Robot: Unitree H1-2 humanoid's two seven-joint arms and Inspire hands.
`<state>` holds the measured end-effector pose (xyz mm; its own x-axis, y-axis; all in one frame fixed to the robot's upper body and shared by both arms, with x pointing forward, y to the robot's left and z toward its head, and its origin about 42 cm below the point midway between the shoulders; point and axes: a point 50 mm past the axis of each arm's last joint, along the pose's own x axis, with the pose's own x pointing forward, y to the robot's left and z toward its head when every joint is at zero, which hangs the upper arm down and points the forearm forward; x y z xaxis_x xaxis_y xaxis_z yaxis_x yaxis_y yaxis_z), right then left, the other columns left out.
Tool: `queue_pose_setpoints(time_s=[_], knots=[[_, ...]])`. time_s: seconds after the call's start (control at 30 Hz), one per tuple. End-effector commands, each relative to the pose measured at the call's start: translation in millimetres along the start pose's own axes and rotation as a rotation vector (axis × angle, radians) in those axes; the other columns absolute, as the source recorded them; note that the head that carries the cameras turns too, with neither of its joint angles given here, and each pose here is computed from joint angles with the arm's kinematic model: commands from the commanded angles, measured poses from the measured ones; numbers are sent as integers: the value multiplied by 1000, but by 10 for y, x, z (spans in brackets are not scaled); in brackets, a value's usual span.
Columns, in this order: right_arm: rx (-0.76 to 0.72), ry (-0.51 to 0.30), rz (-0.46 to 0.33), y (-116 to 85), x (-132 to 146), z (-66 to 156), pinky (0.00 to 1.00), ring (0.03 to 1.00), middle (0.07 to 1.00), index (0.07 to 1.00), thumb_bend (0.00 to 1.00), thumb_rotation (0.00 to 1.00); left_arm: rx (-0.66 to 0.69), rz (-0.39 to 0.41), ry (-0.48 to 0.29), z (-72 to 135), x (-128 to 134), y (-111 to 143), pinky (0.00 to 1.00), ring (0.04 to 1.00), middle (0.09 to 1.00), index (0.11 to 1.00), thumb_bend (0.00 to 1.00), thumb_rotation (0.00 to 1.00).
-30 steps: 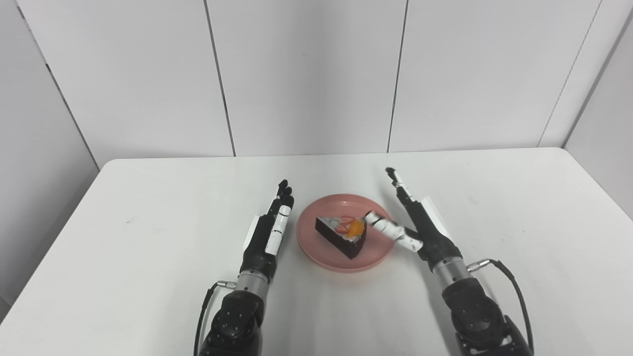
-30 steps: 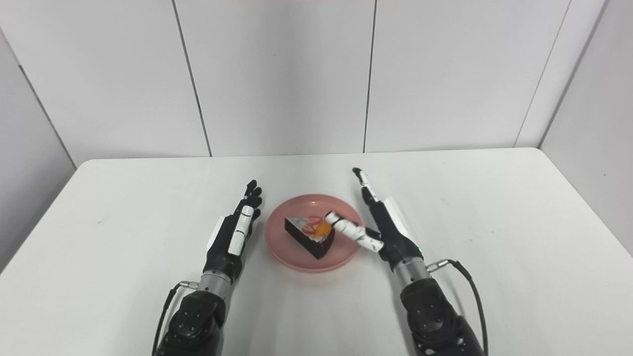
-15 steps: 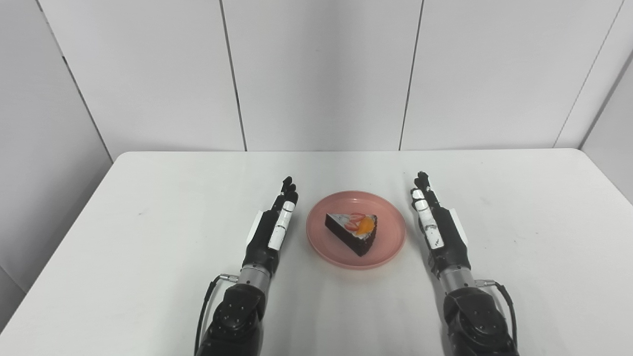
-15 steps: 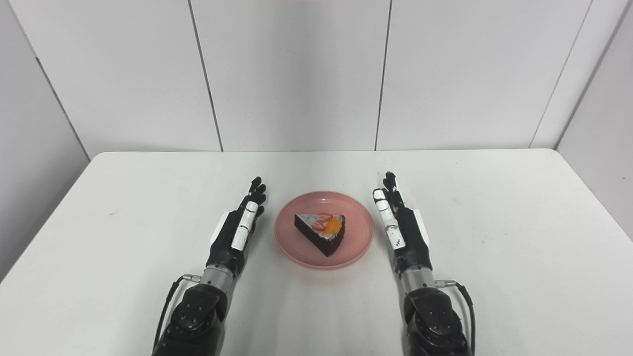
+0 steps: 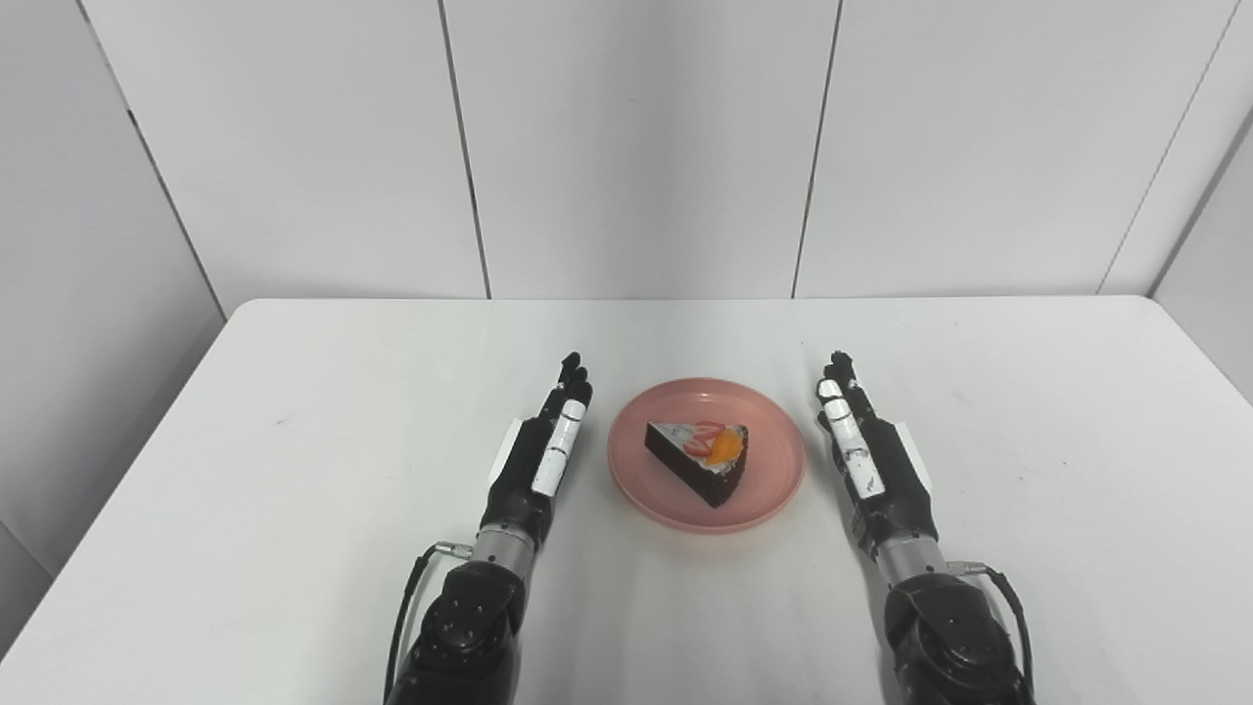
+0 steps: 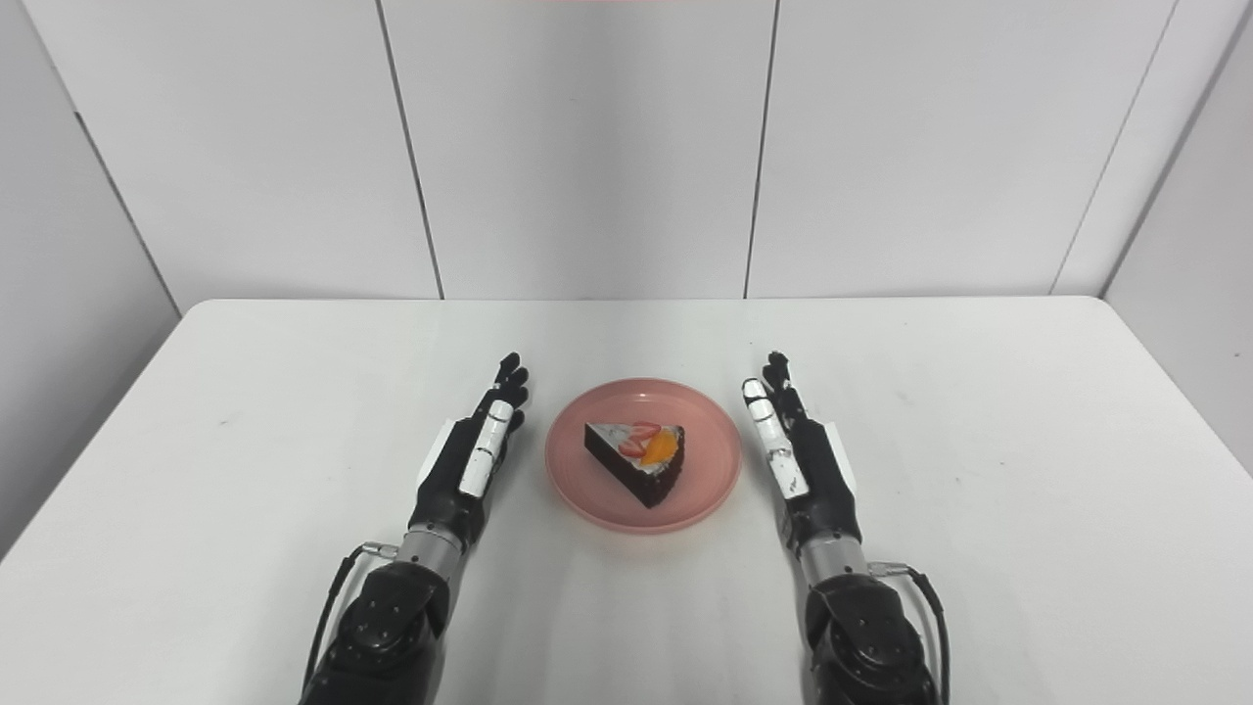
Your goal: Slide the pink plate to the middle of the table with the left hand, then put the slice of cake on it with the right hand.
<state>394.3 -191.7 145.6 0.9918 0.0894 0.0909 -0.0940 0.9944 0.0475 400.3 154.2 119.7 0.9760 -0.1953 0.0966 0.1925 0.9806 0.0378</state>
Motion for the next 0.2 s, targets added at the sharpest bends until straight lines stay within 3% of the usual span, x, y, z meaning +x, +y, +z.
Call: queue_pose_setpoints(time_s=[0.0, 0.17], knots=[[4, -60, 16, 16, 55, 185, 1000, 1000, 1000, 1000, 532, 836, -1, -14, -22, 66, 47, -4, 1000, 1000, 1000, 1000, 698, 1000], [2, -57, 12, 49, 27, 174, 1000, 1000, 1000, 1000, 506, 801, -7, -16, -23, 65, 49, 18, 1000, 1000, 1000, 1000, 682, 1000]])
